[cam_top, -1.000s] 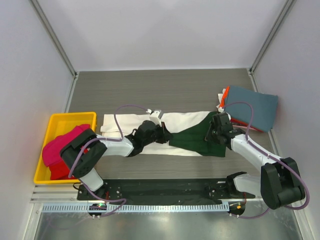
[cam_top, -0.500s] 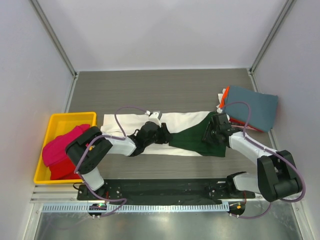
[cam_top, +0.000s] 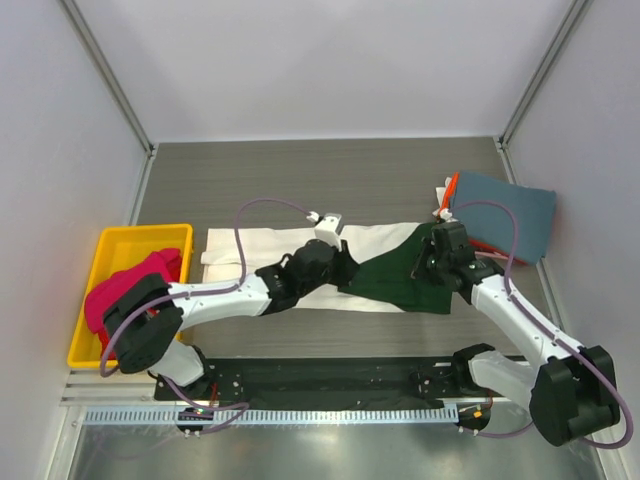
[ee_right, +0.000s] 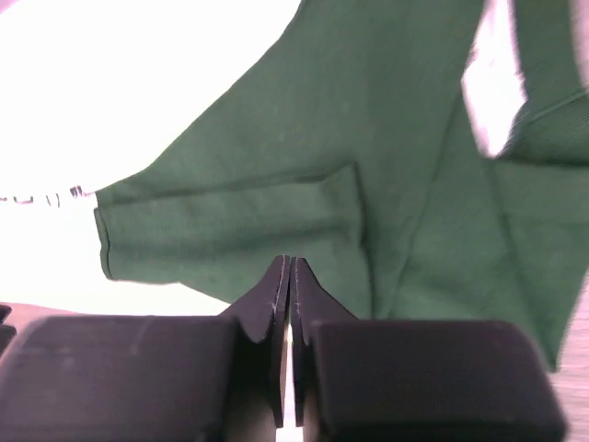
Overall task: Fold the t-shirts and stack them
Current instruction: Fold the tshirt
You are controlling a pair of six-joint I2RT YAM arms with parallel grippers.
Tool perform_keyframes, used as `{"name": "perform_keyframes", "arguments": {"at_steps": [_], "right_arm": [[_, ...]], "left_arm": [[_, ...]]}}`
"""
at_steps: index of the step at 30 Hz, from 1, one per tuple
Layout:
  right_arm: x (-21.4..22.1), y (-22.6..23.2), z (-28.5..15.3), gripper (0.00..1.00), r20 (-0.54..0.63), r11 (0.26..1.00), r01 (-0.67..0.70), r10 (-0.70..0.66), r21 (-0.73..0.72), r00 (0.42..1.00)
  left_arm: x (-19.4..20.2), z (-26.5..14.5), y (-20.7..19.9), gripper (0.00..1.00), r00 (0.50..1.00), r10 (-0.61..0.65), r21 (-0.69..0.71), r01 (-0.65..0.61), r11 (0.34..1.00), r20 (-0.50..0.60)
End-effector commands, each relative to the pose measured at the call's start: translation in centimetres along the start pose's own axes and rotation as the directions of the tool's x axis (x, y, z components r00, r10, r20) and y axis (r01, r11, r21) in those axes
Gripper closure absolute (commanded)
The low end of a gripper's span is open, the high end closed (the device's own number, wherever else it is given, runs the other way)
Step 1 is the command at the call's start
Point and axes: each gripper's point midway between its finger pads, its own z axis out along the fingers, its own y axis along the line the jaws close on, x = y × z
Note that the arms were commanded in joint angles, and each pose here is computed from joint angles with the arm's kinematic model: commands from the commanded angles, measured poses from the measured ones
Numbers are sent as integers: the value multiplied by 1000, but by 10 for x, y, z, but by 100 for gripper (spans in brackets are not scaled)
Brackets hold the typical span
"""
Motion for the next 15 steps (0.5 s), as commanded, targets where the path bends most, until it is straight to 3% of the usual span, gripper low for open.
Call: {"name": "perform_keyframes", "arguments": {"at_steps": [1,4,9,15], "right_arm": [[14,11,0,97,-71,1000,3,-5,-27,997],[28,-1,10,99,-125,1000,13,-9,27,992],[55,-30,21,99,-188,991,-1,27,136,982],[50,-42,14,99,-92,978,-82,101,191,991]], "left_arm": [[21,12,9,94,994,6,-68,-14,998,-106],[31,21,8,100,990,-17,-73,6,997,-141],[74,35,34,100,963,-51,-180,2,984,-266],[113,33,75,100,940,-159,-327,54,943,-302]]}}
